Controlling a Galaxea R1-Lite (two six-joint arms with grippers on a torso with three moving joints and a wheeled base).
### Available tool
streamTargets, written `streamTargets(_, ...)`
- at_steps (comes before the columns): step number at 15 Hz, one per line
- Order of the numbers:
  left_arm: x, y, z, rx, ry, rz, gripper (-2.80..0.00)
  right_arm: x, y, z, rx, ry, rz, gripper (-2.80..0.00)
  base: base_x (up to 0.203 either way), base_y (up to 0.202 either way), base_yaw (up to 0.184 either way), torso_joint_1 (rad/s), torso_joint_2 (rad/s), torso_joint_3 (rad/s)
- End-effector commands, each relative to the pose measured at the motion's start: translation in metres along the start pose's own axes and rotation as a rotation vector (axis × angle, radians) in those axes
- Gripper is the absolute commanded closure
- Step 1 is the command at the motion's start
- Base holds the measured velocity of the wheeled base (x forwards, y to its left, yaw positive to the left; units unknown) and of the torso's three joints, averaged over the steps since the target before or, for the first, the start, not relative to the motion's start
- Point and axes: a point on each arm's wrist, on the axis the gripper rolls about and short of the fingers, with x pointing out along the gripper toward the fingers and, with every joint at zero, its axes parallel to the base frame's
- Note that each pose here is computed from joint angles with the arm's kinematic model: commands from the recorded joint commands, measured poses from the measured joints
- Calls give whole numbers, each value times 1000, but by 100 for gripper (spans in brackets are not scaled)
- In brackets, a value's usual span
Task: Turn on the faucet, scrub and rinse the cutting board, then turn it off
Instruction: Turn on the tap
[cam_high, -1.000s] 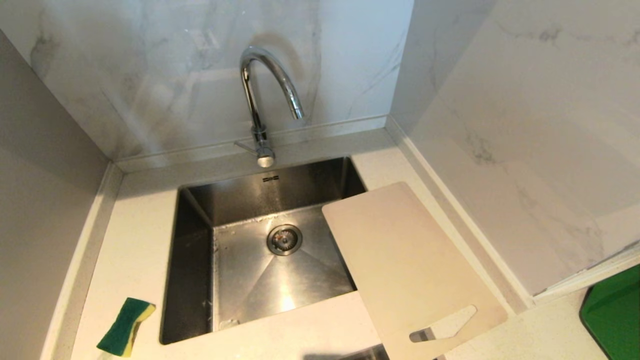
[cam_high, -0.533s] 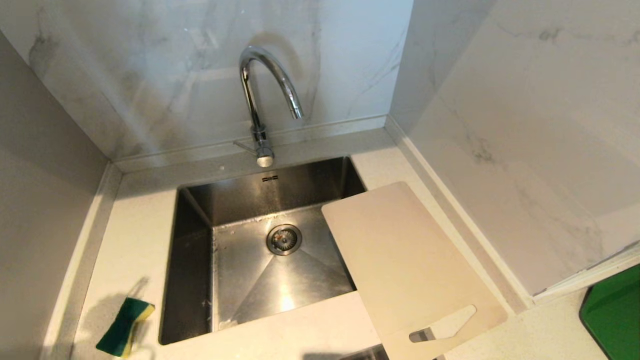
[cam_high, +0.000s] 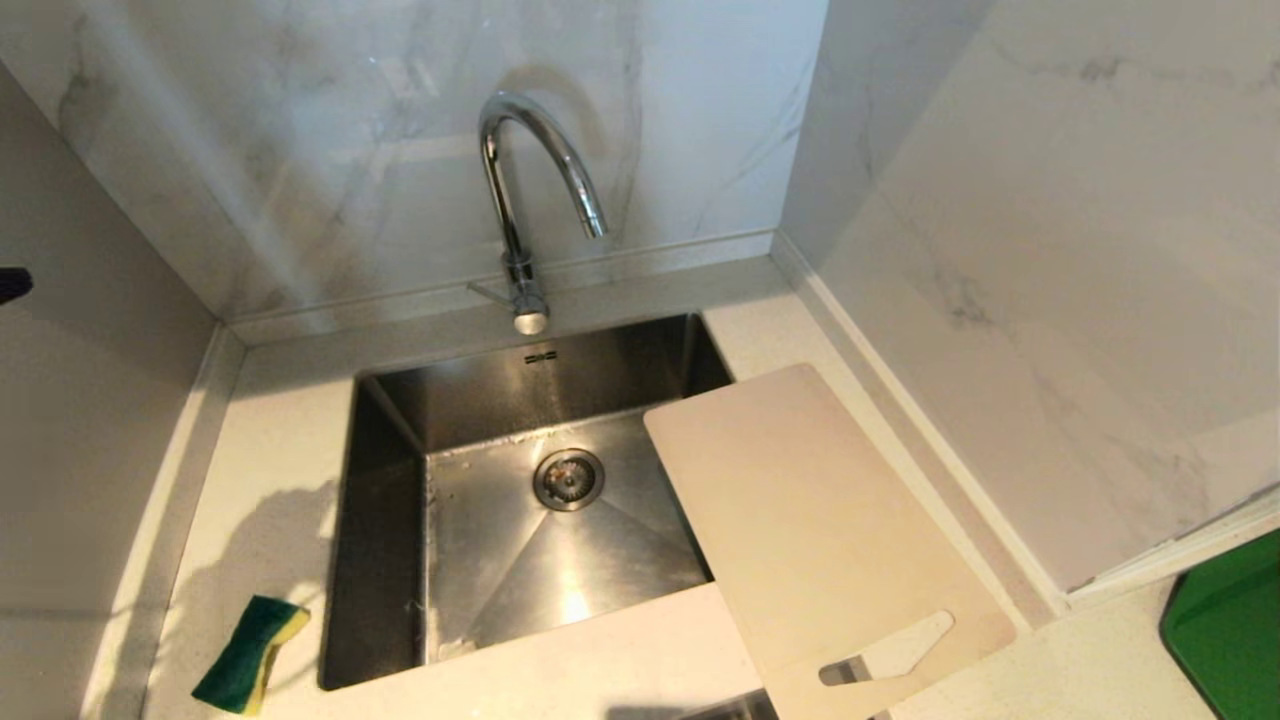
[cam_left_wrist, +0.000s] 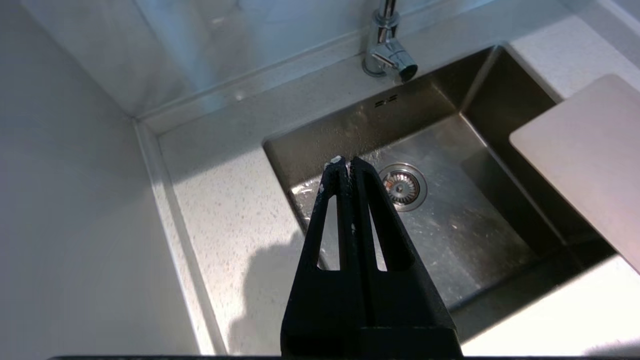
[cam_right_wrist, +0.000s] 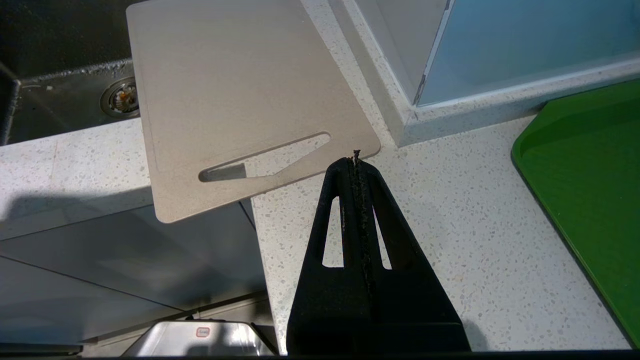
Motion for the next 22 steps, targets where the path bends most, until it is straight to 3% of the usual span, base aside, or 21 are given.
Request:
streamTargets(1,35,2,2,1,61,-7,0,0,0,0,0,1,-1,0,0,0,0,0,0,0)
streamTargets(6,72,-2,11,5,86,-29,0,0,0,0,0,1,1,0,0,0,0,0,0,0)
streamTargets(12,110,-26,16,24,110,-45,0,0,0,0,0,1,1,0,0,0,0,0,0,0)
streamTargets(19,194,-50,11,32,156,9,0,0,0,0,0,3,1,0,0,0,0,0,0,0)
streamTargets(22,229,-67,4,12,136,62,0,0,0,0,0,2,0,0,0,0,0,0,0,0)
